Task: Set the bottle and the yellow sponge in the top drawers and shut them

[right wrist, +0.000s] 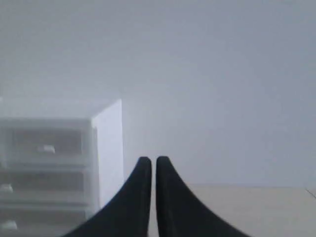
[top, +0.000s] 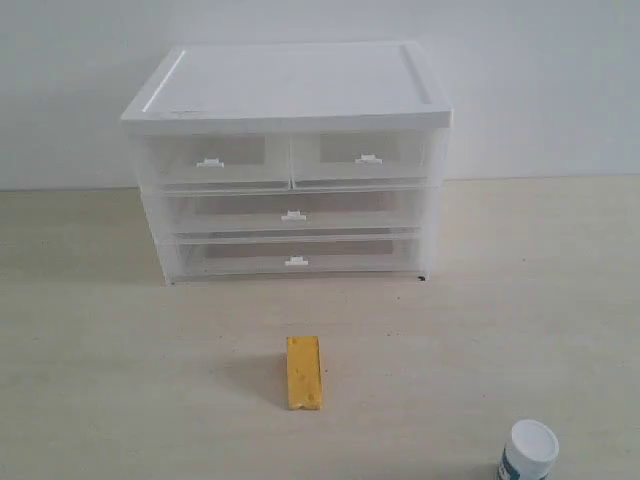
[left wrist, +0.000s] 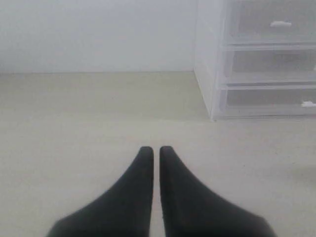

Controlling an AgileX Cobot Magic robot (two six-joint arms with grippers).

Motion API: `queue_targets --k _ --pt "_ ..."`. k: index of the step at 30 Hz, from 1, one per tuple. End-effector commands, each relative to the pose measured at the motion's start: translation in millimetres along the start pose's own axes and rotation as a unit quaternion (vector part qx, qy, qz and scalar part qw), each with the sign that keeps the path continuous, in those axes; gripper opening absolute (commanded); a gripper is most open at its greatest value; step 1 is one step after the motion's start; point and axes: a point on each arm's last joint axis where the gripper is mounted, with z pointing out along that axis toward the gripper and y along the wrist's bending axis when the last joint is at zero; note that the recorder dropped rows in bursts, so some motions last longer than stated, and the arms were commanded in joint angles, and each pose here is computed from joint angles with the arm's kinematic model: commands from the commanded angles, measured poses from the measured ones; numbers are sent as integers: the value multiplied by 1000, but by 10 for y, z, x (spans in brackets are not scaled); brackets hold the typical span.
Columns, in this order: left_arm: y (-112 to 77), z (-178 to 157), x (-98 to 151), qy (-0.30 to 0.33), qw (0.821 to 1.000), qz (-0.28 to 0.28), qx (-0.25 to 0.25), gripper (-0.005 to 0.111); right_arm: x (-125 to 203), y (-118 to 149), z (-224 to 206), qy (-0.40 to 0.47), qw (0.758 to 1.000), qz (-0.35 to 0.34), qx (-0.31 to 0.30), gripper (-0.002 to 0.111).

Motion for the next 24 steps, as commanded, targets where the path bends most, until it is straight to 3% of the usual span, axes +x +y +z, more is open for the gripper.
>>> queue_targets --k 1,9,16,24 --pt "-1 1 3 -4 1000 -3 0 4 -188 3 -25 -103 990 97 -12 1" --pt "-1 1 3 -4 1000 -3 0 4 -622 6 141 -114 991 68 -11 1" --pt "-1 1 3 -4 1000 -3 0 4 -985 13 664 -68 997 40 -11 1" --pt "-1 1 3 -4 1000 -3 0 4 -831 24 1289 -4 999 30 -17 0"
